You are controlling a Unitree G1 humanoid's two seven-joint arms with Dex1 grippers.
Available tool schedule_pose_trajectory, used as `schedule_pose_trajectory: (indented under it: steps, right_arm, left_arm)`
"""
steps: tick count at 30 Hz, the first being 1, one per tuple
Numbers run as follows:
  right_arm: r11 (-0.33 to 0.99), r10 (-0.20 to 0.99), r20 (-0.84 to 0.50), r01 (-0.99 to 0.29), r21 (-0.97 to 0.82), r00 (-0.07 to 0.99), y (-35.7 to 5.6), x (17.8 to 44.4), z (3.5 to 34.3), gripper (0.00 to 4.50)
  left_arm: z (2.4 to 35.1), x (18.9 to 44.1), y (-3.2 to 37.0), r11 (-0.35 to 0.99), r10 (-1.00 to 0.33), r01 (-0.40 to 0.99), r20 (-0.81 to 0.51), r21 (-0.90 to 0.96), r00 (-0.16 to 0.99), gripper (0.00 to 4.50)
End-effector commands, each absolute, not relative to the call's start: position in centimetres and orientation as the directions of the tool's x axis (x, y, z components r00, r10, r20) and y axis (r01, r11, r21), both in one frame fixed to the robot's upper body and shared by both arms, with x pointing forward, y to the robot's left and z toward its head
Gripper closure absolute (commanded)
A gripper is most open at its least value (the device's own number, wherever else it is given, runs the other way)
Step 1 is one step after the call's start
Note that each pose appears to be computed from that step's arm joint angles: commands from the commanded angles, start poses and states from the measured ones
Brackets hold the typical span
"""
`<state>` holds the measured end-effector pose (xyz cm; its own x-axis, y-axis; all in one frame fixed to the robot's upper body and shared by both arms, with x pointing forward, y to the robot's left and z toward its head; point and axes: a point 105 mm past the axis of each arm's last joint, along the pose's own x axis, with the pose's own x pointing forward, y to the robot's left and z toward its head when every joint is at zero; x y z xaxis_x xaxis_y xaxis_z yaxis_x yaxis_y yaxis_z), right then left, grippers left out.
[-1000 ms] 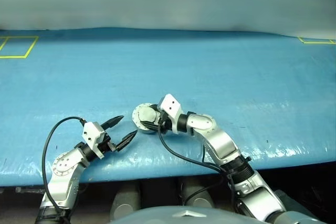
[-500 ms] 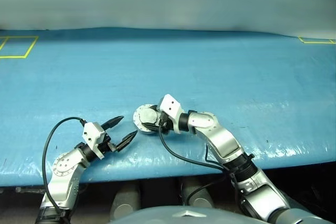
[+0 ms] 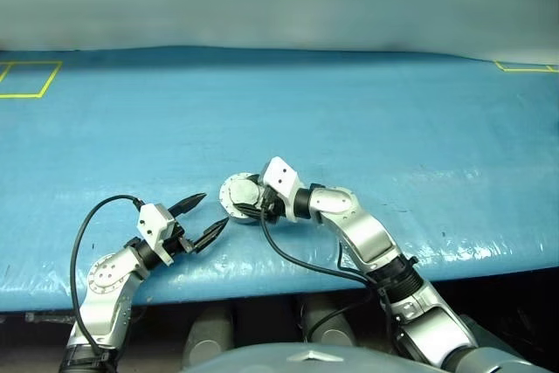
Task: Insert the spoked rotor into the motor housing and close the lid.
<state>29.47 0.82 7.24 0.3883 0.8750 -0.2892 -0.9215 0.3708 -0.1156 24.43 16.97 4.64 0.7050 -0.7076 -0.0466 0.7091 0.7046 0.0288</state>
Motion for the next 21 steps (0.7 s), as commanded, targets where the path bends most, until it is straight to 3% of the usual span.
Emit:
schedule_pose_trajectory:
  steps: [1,13,16,21]
  right_arm:
    - [0.363,0.859,-0.340,-0.924,-0.122,0.383,0.6,29.4,6.0,1.47]
    - [0.392,0.841,-0.374,-0.917,-0.076,0.391,0.1,29.5,4.7,1.47]
    - [0.394,0.841,-0.372,-0.916,-0.079,0.393,0.2,29.6,4.8,1.47]
    - [0.399,0.838,-0.372,-0.913,-0.083,0.400,0.1,29.6,4.8,1.47]
  left_arm:
    - [5.9,24.7,16.8,0.715,-0.699,0.698,0.006,0.029,0.716,0.41]
    - [7.2,25.6,16.1,0.727,-0.678,0.683,0.078,-0.071,0.731,0.41]
    - [7.0,25.7,15.7,0.713,-0.695,0.698,0.059,-0.066,0.716,1.01]
    - [6.2,25.6,15.6,0.697,-0.717,0.716,0.007,-0.045,0.698,2.70]
